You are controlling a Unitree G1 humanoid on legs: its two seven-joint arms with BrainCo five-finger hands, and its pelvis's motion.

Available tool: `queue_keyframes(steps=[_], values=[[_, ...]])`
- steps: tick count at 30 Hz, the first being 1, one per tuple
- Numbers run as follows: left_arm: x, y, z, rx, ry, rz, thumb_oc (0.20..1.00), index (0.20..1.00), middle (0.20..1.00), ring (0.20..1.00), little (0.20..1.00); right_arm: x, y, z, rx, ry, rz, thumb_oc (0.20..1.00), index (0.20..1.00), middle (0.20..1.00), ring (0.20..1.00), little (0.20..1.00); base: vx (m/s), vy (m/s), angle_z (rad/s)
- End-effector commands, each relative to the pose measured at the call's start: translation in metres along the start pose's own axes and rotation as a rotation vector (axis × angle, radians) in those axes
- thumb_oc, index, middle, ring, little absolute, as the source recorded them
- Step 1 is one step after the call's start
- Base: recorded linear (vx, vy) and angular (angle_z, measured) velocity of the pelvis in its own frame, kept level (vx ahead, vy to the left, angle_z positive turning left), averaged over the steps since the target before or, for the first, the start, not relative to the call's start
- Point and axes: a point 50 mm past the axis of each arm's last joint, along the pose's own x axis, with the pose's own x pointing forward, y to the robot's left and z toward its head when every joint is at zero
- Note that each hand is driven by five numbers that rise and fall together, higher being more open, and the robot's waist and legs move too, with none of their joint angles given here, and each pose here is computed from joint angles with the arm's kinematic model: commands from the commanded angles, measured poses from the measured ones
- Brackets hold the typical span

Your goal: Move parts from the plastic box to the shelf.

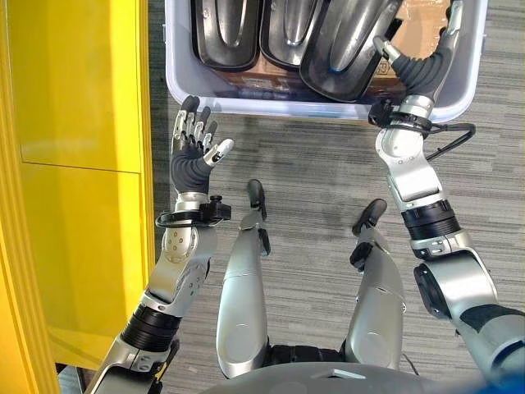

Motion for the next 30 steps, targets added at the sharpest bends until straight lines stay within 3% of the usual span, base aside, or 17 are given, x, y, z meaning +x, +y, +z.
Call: queue_keyframes(steps=[1, 30], values=[[-0.008, -0.015, 0.025, -0.016, -0.124, -0.092, 1.000, 1.000, 1.000, 1.000, 1.000, 0.014, -0.005, 0.020, 0.066, -0.075, -0.032, 1.000, 1.000, 1.000, 1.000, 1.000, 0.00, 0.000, 0.00], [-0.006, -0.023, 0.021, -0.063, -0.107, -0.117, 1.000, 1.000, 1.000, 1.000, 1.000, 0.019, 0.011, -0.040, -0.067, 0.248, -0.005, 1.000, 1.000, 1.000, 1.000, 1.000, 0.01, 0.001, 0.01]])
